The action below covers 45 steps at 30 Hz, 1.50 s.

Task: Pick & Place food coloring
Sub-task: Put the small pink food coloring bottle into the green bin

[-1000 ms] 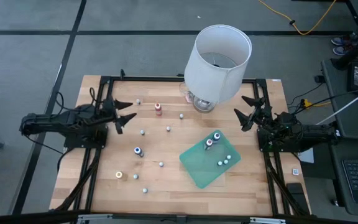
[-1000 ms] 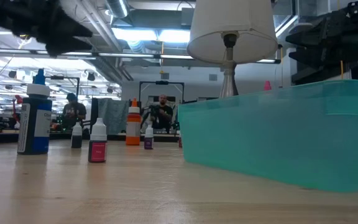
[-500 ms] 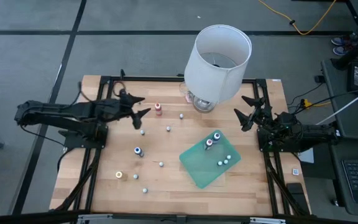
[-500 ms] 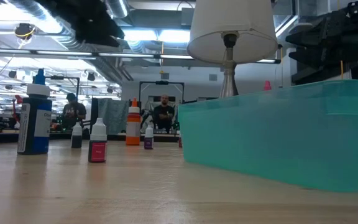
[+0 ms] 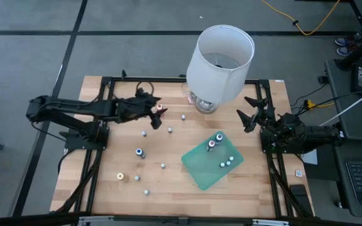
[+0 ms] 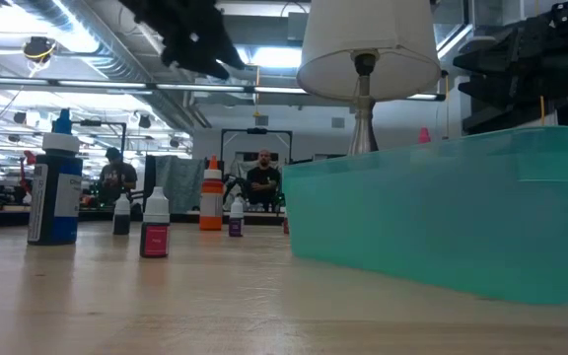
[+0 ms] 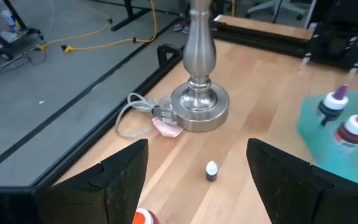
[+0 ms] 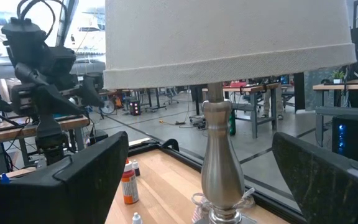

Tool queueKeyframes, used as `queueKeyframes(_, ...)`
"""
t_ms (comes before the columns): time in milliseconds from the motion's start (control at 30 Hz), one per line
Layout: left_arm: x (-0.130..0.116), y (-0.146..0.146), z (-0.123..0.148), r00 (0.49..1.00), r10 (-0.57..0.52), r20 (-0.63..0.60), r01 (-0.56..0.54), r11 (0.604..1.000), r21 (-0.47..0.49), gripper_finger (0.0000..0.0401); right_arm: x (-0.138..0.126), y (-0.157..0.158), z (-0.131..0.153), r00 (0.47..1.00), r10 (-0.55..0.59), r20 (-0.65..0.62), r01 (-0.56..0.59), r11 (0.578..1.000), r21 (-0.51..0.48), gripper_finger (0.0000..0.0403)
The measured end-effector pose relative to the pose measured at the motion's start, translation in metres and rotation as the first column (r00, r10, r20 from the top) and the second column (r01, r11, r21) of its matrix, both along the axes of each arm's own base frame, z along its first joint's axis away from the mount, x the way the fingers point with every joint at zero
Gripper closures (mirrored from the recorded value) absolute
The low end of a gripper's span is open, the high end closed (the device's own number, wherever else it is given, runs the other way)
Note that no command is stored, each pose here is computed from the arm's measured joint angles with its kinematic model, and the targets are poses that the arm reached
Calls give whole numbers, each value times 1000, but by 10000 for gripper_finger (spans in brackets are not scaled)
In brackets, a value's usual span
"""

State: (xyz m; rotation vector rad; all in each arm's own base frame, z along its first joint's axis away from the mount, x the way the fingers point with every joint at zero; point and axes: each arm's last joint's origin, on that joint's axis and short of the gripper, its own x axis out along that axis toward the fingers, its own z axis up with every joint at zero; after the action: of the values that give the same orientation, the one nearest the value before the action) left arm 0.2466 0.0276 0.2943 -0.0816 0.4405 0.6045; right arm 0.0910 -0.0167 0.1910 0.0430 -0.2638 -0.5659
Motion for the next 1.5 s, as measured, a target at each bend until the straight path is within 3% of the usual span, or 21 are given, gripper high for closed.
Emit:
queueKeyframes(333,40,23,-28,991,104,-84,-111,990,-85,132,0,0,0,1000,0,0,0,1000,0,6)
queueKeyframes(633,77,46,-65,966,208,-153,-235,955,-180,132,0,0,0,1000,-1,0,1,1000,0,6)
queueKeyframes(967,113,56,-95,962,142,-235,-197,953,-232,132,0,0,0,1000,0,0,0,1000,0,6)
queueKeyframes(1233,122,58,-120,942,129,-309,-204,952,-227,132,0,0,0,1000,0,0,0,1000,0,6)
queueKeyframes(1500,121,53,-122,930,145,-337,-220,956,-195,132,0,0,0,1000,0,0,0,1000,0,6)
